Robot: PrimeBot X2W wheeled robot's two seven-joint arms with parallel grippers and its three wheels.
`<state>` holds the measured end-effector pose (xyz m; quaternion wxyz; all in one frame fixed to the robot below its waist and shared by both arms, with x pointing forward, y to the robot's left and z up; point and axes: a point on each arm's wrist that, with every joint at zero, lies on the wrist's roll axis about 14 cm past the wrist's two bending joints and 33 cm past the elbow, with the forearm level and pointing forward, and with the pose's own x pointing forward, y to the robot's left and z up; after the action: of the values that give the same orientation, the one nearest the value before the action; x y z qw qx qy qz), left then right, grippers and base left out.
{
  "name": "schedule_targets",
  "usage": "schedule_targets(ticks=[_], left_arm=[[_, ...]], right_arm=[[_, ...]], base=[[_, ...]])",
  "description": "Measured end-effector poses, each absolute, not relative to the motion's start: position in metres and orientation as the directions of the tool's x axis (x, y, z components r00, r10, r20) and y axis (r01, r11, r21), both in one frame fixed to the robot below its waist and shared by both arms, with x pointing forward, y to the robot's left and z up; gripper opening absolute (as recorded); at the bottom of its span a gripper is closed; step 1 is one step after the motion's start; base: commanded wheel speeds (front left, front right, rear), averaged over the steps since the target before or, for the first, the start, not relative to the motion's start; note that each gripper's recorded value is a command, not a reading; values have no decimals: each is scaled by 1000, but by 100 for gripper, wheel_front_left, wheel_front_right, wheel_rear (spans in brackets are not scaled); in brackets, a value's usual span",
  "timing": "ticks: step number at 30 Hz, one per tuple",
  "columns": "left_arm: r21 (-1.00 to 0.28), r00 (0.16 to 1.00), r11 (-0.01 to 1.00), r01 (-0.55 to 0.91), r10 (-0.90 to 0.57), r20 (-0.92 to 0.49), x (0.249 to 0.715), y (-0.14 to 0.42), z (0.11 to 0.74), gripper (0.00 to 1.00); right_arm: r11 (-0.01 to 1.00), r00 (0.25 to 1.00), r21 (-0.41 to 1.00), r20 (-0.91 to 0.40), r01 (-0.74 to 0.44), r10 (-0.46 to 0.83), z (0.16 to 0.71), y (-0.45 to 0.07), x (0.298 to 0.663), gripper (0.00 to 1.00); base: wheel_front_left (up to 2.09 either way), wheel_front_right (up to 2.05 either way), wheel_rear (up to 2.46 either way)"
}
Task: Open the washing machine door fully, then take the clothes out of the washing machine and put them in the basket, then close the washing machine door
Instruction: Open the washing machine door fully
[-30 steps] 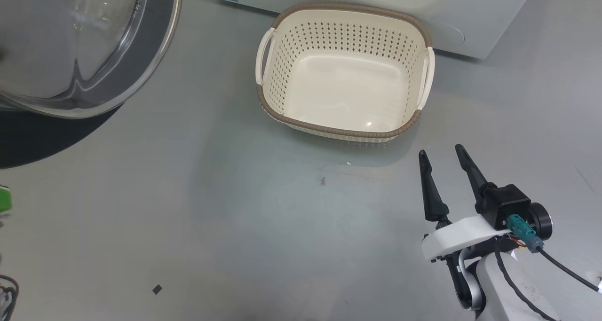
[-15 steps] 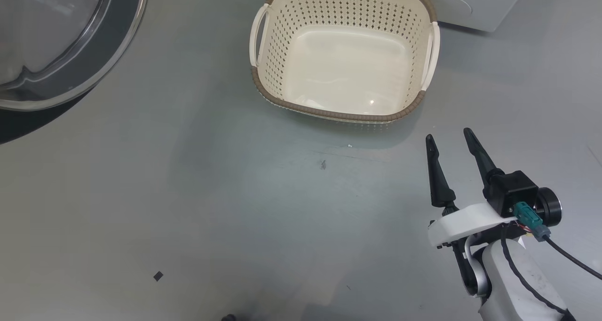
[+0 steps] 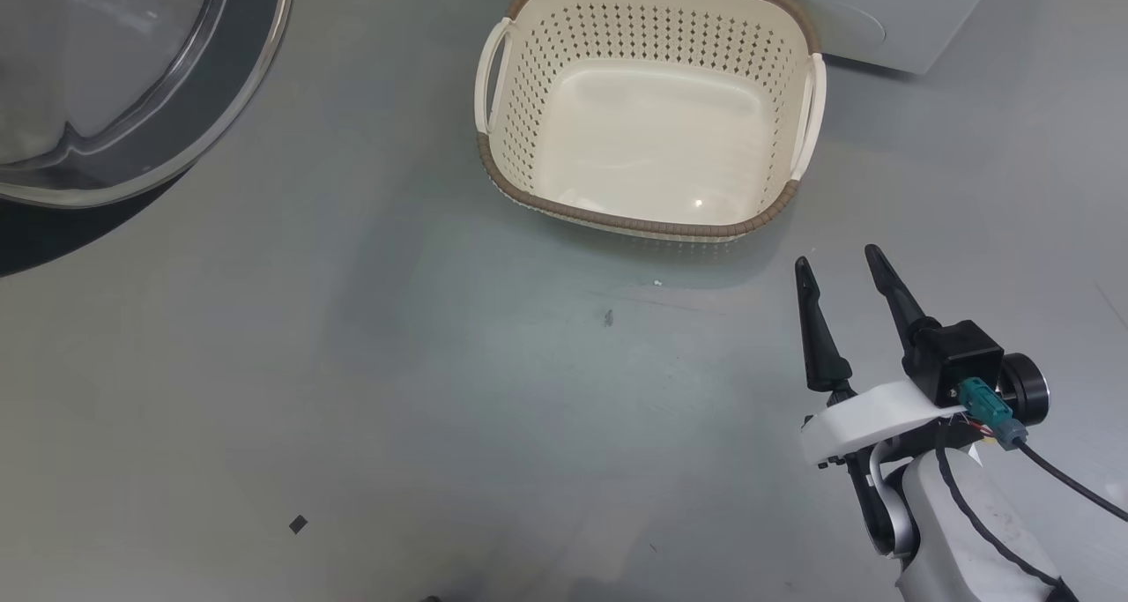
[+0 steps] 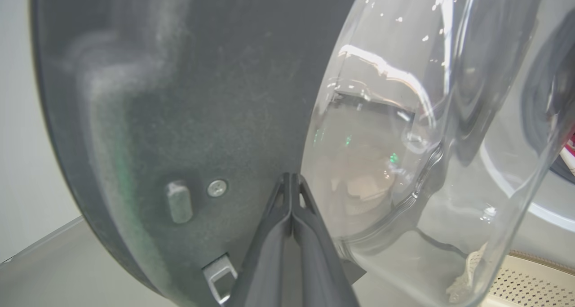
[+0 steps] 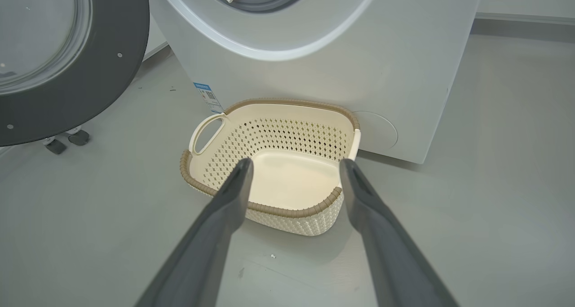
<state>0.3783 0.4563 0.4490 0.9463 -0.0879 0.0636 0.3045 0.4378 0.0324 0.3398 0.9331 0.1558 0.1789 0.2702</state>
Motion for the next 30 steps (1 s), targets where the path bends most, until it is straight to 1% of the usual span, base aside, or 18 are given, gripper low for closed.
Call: schedule_targets(ticks=[10,15,18,22,25,30], left_arm=[[-141,878,867,-477,464,-119,398,420,466,0],[-159,903,890,-428,412,-122,393,397,464,0],[-171,915,901,-400,381,-130,387,382,460,0],[-151,942,932,-328,311,-128,383,358,461,0],[-175,956,942,-287,270,-115,381,340,463,0],[-207,970,949,-238,221,-100,373,317,466,0]], right_arm=[[810,802,370,-223,-456,554,357,29,439,100],[808,808,368,-202,-461,553,371,28,438,100],[812,823,370,-180,-450,539,383,24,439,100],[826,855,383,-148,-414,497,400,12,443,100],[832,881,401,-110,-384,460,417,1,446,100],[837,892,388,-74,-386,446,436,-7,439,100]], base=[[0,0,0],[0,0,0],[0,0,0],[0,0,0],[0,0,0],[0,0,0]])
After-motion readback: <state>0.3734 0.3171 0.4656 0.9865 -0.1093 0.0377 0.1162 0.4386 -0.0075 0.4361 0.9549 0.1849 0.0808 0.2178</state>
